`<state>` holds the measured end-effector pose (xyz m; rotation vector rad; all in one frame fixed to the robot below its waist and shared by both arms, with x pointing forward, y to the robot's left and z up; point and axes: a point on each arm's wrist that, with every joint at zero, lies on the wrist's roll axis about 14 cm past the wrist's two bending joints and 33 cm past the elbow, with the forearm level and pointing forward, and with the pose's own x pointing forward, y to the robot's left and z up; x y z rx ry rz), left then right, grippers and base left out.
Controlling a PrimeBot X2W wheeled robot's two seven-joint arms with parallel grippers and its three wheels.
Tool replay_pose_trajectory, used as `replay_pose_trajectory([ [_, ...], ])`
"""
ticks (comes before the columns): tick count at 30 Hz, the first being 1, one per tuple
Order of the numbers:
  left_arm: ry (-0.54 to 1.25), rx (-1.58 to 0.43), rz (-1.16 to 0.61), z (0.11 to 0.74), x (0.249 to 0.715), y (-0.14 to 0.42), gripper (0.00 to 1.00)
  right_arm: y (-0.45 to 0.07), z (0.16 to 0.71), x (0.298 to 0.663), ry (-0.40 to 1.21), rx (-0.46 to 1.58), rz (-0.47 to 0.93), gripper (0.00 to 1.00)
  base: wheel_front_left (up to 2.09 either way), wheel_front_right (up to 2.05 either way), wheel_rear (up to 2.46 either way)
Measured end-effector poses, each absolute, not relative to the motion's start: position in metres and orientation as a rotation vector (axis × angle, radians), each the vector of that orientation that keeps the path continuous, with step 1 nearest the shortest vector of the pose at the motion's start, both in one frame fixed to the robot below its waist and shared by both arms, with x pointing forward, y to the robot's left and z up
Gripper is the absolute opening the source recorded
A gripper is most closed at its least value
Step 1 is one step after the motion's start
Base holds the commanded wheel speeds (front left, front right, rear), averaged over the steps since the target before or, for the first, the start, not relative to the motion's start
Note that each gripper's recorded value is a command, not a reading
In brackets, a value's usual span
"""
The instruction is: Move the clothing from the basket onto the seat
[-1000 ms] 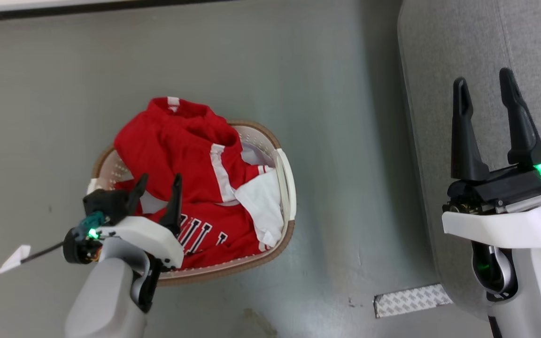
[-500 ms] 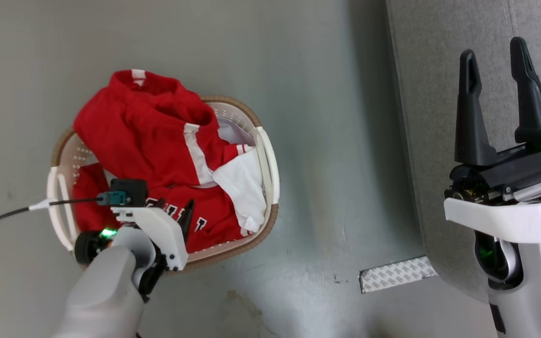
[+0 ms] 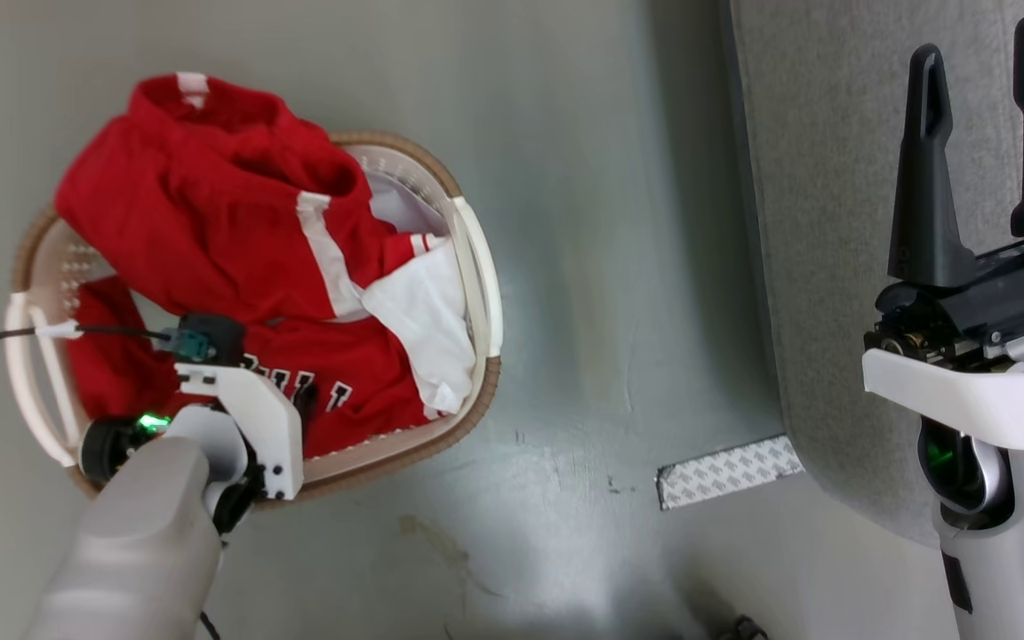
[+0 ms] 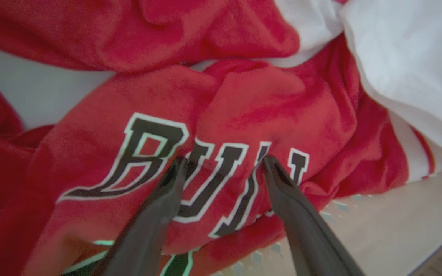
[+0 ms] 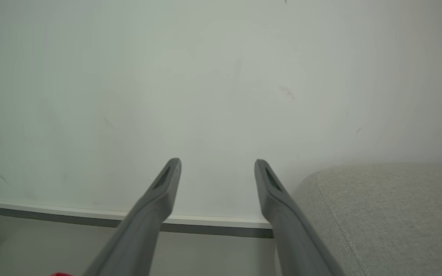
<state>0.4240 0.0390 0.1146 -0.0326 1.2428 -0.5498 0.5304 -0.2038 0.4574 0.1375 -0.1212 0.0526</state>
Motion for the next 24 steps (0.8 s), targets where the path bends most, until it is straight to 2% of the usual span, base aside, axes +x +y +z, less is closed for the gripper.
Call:
replay_pose_trajectory([
  [8,1.345,-0.001,-0.62,0.091,0.401,0.029,1.0,-0.207,0.436,0.532,-0.078,0.133,0.044,1.0,0.0,0.0,0.0],
  [13,1.34,0.019,-0.611,0.081,0.41,0.034,1.0,-0.207,0.429,0.533,-0.065,0.135,0.046,1.0,0.0,0.0,0.0],
  [14,1.332,0.018,-0.608,0.081,0.412,0.034,0.97,-0.207,0.428,0.533,-0.062,0.135,0.046,1.0,0.0,0.0,0.0],
  [15,1.322,0.017,-0.607,0.081,0.414,0.034,0.82,-0.207,0.428,0.533,-0.062,0.135,0.046,1.0,0.0,0.0,0.0],
  [16,1.312,0.017,-0.606,0.081,0.416,0.034,0.24,-0.207,0.428,0.533,-0.062,0.135,0.046,1.0,0.0,0.0,0.0],
  [17,1.303,0.016,-0.605,0.082,0.417,0.034,0.0,-0.207,0.428,0.533,-0.063,0.135,0.046,1.0,0.0,0.0,0.0],
  [24,1.258,-0.002,-0.601,0.097,0.421,0.03,0.0,-0.205,0.441,0.533,-0.087,0.143,0.051,1.0,0.0,0.0,0.0],
])
